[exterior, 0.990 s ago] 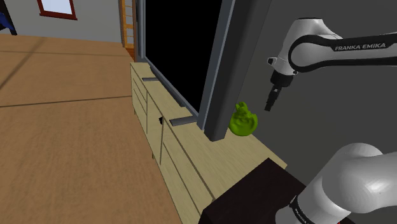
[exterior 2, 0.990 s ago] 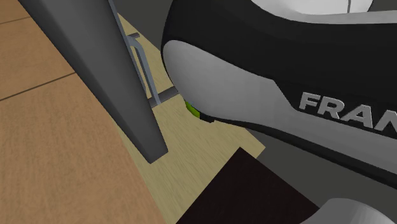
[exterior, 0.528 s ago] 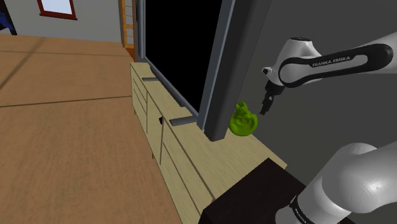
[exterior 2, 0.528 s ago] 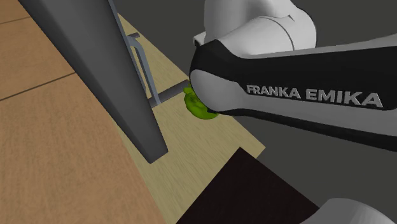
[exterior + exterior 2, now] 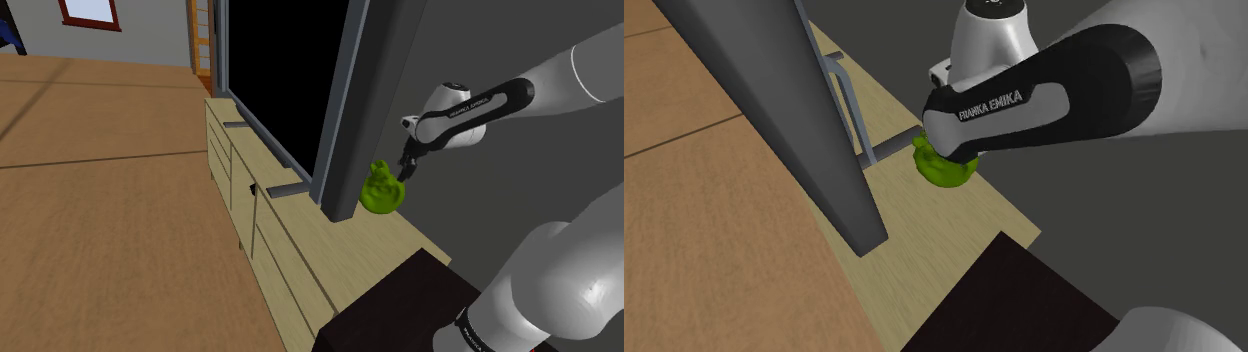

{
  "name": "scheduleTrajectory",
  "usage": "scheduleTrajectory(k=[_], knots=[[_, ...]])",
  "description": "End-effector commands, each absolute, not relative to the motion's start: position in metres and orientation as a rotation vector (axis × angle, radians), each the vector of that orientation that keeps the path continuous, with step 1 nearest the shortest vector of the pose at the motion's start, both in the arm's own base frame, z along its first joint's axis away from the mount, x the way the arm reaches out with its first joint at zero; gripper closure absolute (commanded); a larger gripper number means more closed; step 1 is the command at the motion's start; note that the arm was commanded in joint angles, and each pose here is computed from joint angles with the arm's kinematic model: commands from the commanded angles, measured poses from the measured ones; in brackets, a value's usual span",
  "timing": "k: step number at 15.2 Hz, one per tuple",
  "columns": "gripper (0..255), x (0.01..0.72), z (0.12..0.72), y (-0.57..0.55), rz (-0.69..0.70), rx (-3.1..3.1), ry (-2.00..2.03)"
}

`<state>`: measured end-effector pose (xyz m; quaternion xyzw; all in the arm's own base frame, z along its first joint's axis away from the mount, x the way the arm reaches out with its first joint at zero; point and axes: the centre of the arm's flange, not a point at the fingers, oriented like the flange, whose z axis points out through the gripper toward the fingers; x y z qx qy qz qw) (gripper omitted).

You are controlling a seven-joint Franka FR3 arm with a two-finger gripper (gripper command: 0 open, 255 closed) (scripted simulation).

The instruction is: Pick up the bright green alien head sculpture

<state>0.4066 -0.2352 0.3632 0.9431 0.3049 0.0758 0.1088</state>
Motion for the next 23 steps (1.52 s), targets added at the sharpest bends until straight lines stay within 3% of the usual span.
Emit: scheduleTrajectory(k=[1, 12, 13, 23], knots=[[0, 0.419, 0.348, -0.249, 0.251, 2.738, 0.946], [0, 0.432, 0.295, -0.261, 0.275, 2.71, 0.989], [255, 0.432, 0.293, -0.262, 0.275, 2.709, 0.989], [255, 0.432, 0.3, -0.261, 0.275, 2.71, 0.989]])
